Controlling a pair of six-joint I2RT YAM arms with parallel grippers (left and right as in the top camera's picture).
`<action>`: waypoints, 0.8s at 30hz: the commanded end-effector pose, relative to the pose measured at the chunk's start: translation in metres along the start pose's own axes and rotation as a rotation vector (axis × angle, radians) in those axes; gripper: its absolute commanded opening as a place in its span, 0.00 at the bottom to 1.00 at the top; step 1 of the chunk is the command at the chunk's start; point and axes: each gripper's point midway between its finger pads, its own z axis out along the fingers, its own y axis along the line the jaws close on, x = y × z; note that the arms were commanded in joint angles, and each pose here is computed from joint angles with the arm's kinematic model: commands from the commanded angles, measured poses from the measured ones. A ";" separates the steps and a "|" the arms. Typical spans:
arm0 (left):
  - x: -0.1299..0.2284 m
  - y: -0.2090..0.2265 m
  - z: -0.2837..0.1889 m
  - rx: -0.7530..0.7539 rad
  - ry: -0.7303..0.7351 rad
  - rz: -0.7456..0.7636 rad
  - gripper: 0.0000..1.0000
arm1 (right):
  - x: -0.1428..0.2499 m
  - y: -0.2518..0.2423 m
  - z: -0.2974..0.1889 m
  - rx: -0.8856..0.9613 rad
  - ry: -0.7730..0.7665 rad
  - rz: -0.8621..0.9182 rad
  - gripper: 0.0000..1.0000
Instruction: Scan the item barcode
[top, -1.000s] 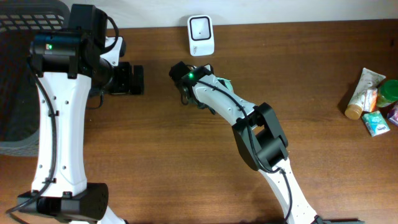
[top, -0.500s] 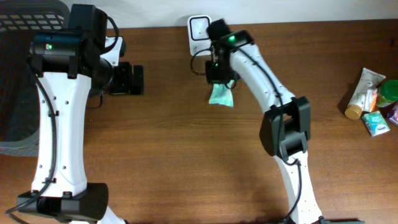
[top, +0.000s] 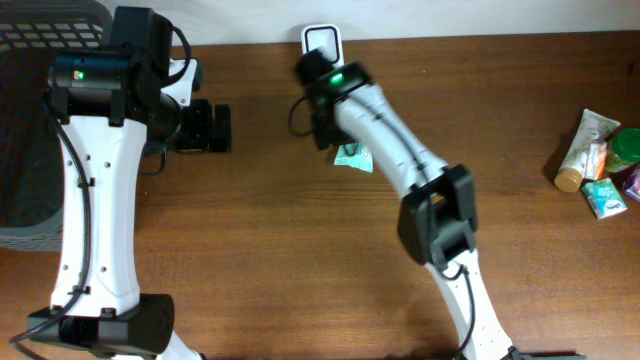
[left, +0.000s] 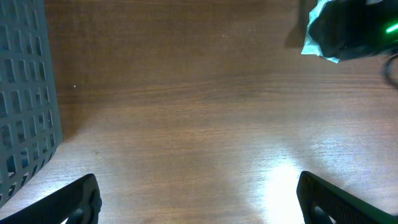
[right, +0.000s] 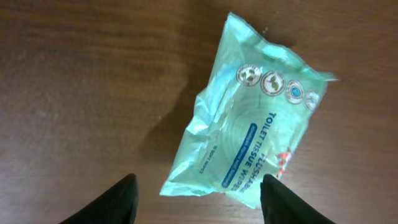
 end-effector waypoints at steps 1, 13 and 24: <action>0.000 0.000 -0.001 0.001 -0.003 0.017 0.99 | -0.004 -0.024 0.004 0.348 -0.152 0.070 0.59; 0.000 0.000 -0.001 0.001 -0.003 0.017 0.99 | 0.029 -0.054 0.085 0.415 -0.063 0.111 0.57; 0.000 0.000 -0.001 0.001 -0.003 0.017 0.99 | 0.002 -0.015 0.053 -0.310 0.156 0.173 0.04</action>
